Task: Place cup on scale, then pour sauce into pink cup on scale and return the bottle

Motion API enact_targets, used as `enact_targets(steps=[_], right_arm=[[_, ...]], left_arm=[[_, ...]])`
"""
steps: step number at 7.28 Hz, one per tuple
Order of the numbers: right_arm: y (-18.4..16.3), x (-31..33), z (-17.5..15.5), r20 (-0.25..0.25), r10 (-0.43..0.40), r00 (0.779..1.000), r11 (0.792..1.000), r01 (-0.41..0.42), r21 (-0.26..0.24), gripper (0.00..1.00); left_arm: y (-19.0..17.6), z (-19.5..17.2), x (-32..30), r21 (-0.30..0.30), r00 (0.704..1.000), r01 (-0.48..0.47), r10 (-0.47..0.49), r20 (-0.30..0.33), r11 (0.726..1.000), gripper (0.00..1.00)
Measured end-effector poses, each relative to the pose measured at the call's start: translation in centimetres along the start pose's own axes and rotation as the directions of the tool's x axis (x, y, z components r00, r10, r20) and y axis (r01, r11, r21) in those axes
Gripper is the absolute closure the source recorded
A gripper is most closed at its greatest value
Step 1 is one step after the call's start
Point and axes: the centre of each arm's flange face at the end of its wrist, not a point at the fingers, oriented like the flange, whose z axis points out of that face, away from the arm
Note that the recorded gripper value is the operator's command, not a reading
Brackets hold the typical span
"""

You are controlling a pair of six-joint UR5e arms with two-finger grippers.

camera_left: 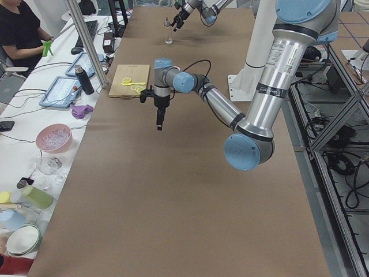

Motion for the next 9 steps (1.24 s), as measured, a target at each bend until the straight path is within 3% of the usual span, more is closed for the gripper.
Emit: enact_targets(steps=[2,5,7,8,9], right_arm=[[-5.0,1.8,-4.0,0.036,0.072,0.997,0.995,-0.07,-0.076,0.0],[-12.2,6.6,-10.1,0.072,0.203,0.977,0.971,-0.192,-0.14,0.0],[-18.4,8.8,-11.5,0.045,0.304,0.952,0.931,-0.287,-0.228,0.0],[-20.2,9.6,-11.2,0.012,0.31,0.951,0.915,-0.295,-0.275,0.0],[-21.0,10.8,-10.8,-0.034,0.258,0.966,0.912,-0.255,-0.323,0.0]], left_arm=[[0.0,0.1,0.0,-0.001,1.0,0.0,0.0,0.001,1.0,0.01],[0.0,0.0,0.0,-0.001,1.0,0.0,0.0,-0.002,1.0,0.01],[-0.1,-0.6,-0.1,0.005,1.0,-0.003,0.003,-0.014,1.0,0.01],[-0.6,-1.2,-0.9,0.014,1.0,-0.007,0.007,-0.02,1.0,0.01],[-1.8,-2.3,-3.4,0.017,0.999,-0.027,0.028,-0.037,0.999,0.01]])
